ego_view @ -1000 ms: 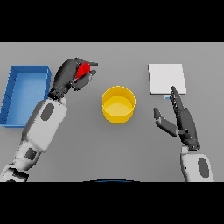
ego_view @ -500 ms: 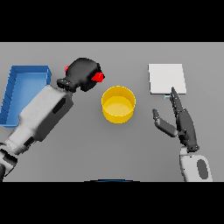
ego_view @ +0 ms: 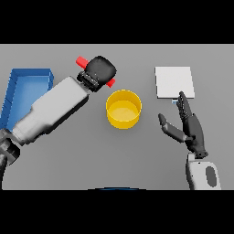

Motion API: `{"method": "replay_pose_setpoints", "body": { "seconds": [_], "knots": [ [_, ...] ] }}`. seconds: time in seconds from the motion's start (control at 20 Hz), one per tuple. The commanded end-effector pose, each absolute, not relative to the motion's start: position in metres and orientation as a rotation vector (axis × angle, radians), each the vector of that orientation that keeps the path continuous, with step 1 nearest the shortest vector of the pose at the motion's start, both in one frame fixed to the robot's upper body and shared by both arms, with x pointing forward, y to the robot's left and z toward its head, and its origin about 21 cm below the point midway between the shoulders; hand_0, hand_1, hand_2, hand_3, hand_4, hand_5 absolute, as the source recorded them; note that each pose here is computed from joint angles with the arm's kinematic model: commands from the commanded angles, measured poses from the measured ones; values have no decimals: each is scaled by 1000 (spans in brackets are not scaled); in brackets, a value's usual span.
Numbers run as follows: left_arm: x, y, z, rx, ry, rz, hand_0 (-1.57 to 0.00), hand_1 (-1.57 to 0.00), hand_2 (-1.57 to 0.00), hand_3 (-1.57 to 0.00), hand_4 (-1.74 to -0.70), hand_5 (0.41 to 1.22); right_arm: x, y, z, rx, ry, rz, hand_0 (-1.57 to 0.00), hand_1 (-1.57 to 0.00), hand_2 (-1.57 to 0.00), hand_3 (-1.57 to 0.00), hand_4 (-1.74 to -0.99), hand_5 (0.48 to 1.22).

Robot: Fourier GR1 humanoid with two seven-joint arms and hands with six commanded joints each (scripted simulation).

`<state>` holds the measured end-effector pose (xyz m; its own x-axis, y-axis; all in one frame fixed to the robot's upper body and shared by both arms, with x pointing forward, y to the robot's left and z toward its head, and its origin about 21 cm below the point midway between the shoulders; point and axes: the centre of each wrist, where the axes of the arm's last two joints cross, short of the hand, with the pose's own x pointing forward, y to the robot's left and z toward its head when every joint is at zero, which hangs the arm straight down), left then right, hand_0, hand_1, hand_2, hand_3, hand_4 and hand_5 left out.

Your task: Pick up the red beaker and tilt it to pour out 1 green nut into yellow bowl. Pick up the yellow bowl and place it on the metallic measuring scale.

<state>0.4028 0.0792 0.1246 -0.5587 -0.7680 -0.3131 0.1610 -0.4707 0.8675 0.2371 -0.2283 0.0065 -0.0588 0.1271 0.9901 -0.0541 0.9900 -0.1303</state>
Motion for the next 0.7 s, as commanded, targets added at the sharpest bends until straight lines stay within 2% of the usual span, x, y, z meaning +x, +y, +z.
{"method": "replay_pose_setpoints", "body": {
  "seconds": [0.0,0.1,0.25,0.65],
  "knots": [
    [404,77,127,979,-1089,-2105,-1571,-1571,-1571,-1203,-1709,1219,238,-231,6,-64,-1616,147,1,1,1,1,-1301,607],
    [402,64,131,1002,-1081,-2193,-1571,-1571,-1571,-1336,-1719,1220,236,-229,4,-55,-1625,156,1,1,1,1,-1297,607],
    [400,53,131,1104,-1031,-2299,-1571,-1571,-1571,-1450,-1729,1220,237,-230,4,-66,-1621,158,1,1,1,1,-1297,600],
    [393,28,121,1288,-879,-2553,-1571,-1571,-1571,-1551,-1739,1221,240,-233,7,-89,-1623,164,1,1,1,1,-1285,605]
  ]
}}
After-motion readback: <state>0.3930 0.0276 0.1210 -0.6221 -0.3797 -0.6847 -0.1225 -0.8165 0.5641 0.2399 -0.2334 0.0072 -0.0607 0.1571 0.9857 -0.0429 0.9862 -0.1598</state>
